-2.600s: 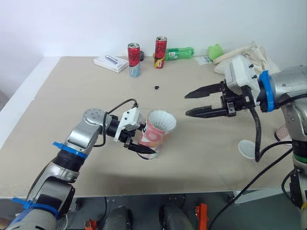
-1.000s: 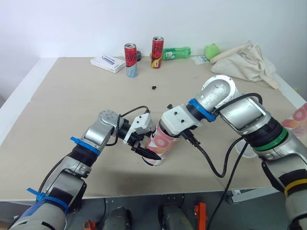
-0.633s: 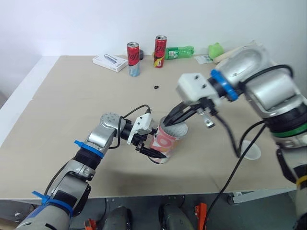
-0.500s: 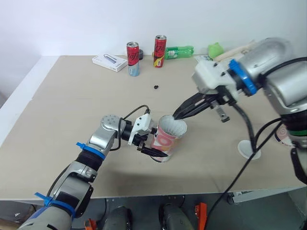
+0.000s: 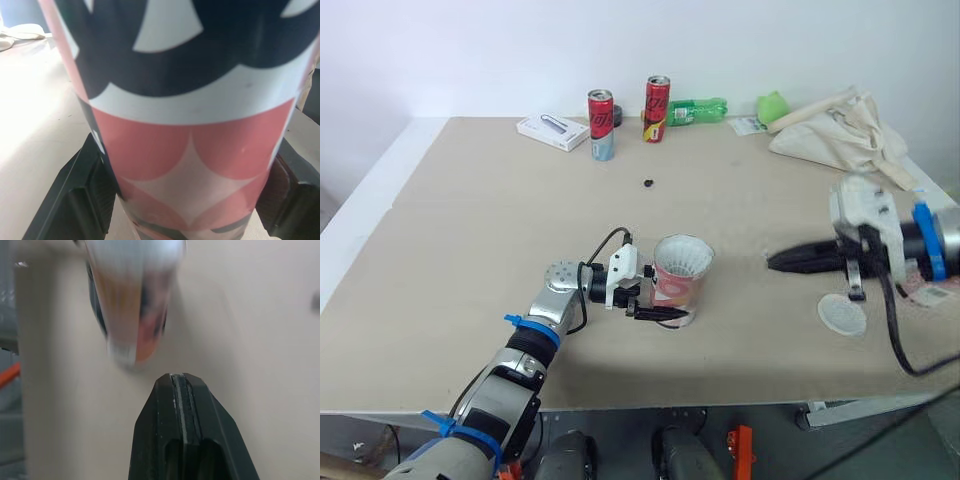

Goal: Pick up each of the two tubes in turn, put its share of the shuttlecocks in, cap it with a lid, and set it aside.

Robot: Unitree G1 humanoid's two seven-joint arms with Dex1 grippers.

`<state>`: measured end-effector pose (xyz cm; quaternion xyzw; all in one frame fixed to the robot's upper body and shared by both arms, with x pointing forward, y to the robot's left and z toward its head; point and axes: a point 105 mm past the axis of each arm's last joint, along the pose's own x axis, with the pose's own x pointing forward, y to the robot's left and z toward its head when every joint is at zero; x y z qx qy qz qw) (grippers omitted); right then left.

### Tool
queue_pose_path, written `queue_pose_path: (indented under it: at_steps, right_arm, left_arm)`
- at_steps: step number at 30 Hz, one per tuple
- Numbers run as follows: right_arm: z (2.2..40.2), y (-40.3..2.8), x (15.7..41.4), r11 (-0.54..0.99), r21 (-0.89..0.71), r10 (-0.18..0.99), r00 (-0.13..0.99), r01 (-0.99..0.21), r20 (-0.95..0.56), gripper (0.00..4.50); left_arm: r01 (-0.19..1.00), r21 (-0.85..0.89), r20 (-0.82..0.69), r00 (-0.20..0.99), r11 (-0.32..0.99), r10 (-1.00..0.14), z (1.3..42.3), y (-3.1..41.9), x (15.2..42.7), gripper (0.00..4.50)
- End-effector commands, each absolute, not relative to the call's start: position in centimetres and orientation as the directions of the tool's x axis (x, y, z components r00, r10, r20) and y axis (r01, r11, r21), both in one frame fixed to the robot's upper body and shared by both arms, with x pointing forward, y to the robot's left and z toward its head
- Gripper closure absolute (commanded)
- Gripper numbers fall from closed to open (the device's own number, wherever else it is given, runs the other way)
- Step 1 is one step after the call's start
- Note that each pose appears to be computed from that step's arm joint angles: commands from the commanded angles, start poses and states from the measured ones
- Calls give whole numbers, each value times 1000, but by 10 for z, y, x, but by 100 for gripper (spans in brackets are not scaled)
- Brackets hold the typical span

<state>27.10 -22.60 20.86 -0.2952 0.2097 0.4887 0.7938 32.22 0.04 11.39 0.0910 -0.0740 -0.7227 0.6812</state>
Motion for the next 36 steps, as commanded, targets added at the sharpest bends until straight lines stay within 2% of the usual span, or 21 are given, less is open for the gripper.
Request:
queue_pose_path:
  at_steps: [1,5,6,9,15,22,29,36]
  right_arm:
    - [216,-251,272,419,-354,563,545,-836,-622,447]
    - [202,-279,269,477,-355,482,578,-804,-659,447]
    - [200,-284,268,489,-350,476,581,-799,-661,418]
    - [198,-299,264,519,-328,453,579,-789,-678,309]
    - [187,-331,273,559,-352,344,596,-751,-725,4]
    - [169,-352,296,653,-305,317,616,-693,-721,4]
    - [160,-348,311,693,-234,359,608,-682,-708,4]
    - [142,-359,316,738,-242,281,613,-630,-739,4]
  left_arm:
    - [978,196,-95,-51,-69,-994,91,3,317,128]
    - [975,192,-149,-84,-112,-985,81,5,308,128]
    - [975,188,-159,-85,-115,-984,80,6,307,128]
    - [981,157,-165,-92,-119,-982,79,8,302,128]
    - [993,84,-147,-70,-83,-987,84,12,302,128]
    - [993,90,-194,-64,-82,-979,80,17,301,128]
    - [991,109,-217,-58,-83,-974,78,20,300,128]
    - [988,129,-226,-54,-85,-973,78,21,298,128]
